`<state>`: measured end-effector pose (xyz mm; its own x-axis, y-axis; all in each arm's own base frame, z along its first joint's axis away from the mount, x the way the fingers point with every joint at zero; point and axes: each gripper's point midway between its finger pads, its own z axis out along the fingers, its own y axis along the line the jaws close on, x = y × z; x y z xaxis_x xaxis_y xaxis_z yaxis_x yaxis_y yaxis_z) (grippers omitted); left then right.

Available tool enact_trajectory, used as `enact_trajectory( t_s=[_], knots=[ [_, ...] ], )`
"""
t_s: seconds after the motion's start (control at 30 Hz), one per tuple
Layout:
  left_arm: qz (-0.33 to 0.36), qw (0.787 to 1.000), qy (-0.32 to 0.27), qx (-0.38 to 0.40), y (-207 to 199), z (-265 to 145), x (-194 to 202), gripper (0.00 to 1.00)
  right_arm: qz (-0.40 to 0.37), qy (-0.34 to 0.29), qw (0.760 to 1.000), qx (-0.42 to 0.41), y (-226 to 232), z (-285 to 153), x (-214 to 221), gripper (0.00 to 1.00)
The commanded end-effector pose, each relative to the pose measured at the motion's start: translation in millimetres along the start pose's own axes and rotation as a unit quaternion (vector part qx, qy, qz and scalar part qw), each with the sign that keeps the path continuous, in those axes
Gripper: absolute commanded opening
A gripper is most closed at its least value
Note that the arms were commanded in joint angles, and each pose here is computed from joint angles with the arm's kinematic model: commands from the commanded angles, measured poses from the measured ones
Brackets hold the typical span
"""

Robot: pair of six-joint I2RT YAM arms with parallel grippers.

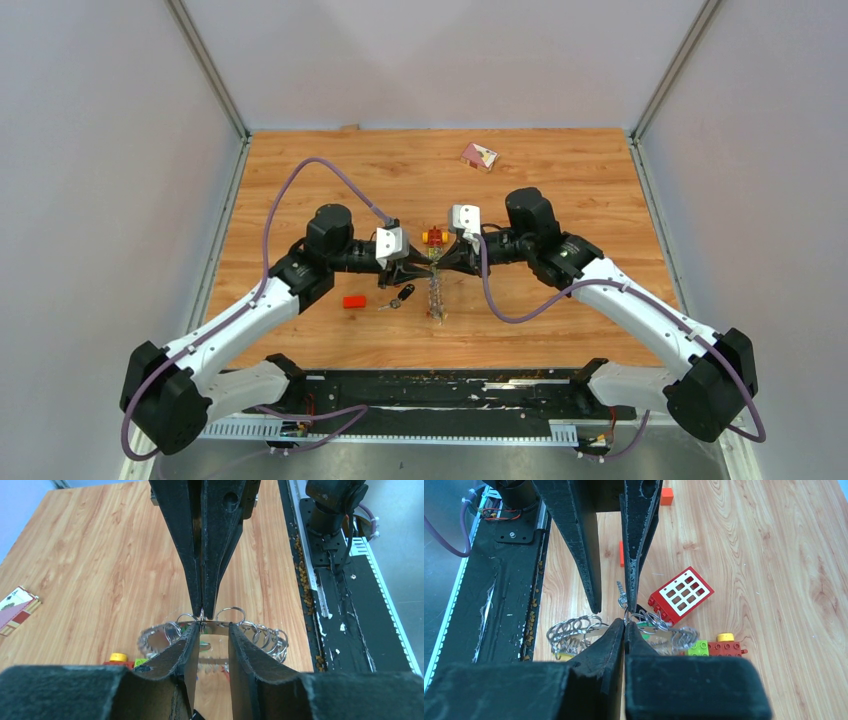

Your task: Put the keys on the keyring

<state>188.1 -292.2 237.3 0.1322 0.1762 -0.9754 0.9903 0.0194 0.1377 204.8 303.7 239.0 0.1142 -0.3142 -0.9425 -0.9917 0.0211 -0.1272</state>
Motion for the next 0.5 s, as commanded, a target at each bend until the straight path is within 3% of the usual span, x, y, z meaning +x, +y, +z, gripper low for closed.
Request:
enact_trajectory(
  t_s=[0.0, 0.47],
  knots=[
    [0.029, 0.999, -0.013, 0.005, 3.8, 1.4, -17.5, 0.35, -0.044, -0.034, 0.998, 0.011, -6.7, -5.1, -33.0, 0.00],
    [0.022, 1.000, -0.016, 0.014, 8.3, 9.6, -22.0, 0.23, -0.043, -0.035, 0.998, 0.003, -3.8, -3.4, -34.1, 0.00]
  ],
)
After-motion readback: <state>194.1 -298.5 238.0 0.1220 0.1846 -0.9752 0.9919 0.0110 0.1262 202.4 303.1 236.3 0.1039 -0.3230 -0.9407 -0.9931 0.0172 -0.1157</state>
